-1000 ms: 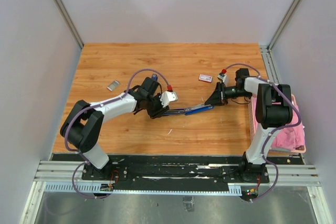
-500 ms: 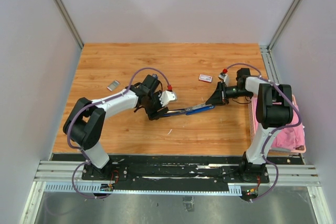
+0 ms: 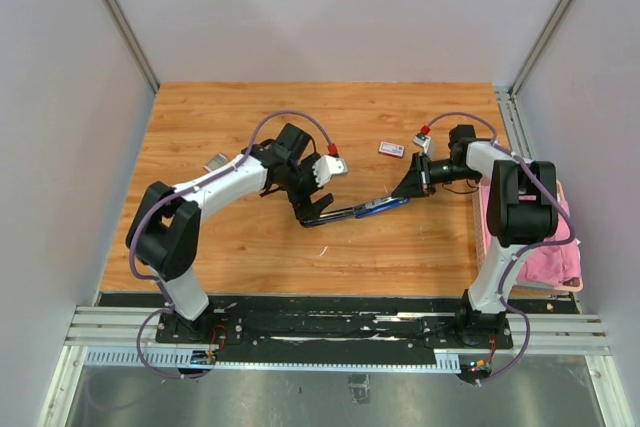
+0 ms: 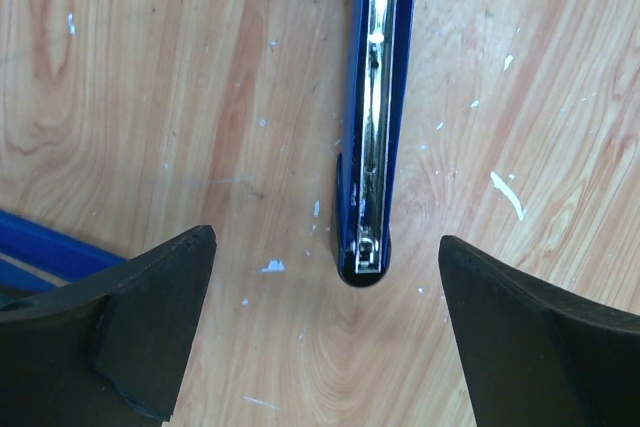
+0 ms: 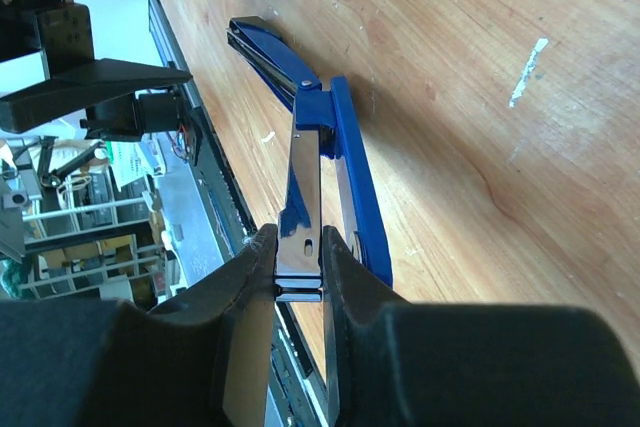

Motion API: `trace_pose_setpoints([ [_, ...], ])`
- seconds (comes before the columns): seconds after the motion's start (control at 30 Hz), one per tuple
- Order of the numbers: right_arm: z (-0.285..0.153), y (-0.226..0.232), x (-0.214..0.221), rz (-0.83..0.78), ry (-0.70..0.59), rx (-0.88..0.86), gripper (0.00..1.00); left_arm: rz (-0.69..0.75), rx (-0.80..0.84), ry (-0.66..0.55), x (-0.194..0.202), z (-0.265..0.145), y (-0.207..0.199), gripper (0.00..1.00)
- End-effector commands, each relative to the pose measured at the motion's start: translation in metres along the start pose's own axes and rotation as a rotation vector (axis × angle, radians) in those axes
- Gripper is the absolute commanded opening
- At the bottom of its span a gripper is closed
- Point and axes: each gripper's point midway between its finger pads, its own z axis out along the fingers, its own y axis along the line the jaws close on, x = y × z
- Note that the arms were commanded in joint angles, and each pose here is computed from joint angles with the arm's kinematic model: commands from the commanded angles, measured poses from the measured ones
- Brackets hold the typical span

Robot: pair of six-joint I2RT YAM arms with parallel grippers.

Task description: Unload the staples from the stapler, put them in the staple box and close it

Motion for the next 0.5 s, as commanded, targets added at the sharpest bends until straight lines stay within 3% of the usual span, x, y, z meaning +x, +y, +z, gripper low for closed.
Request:
trace_pose_setpoints([
  [0.0, -0.005, 0.034, -0.004, -0.065, -0.007, -0.079, 0.01, -0.002, 0.105, -0.020, -0.008, 0.008, -0.010, 0.98],
  [0.47, -0.015, 0.069, -0.008, -0.134, -0.022, -0.166, 0.01, 0.019, 0.331, -0.008, -0.015, 0.029, -0.032, 0.98],
])
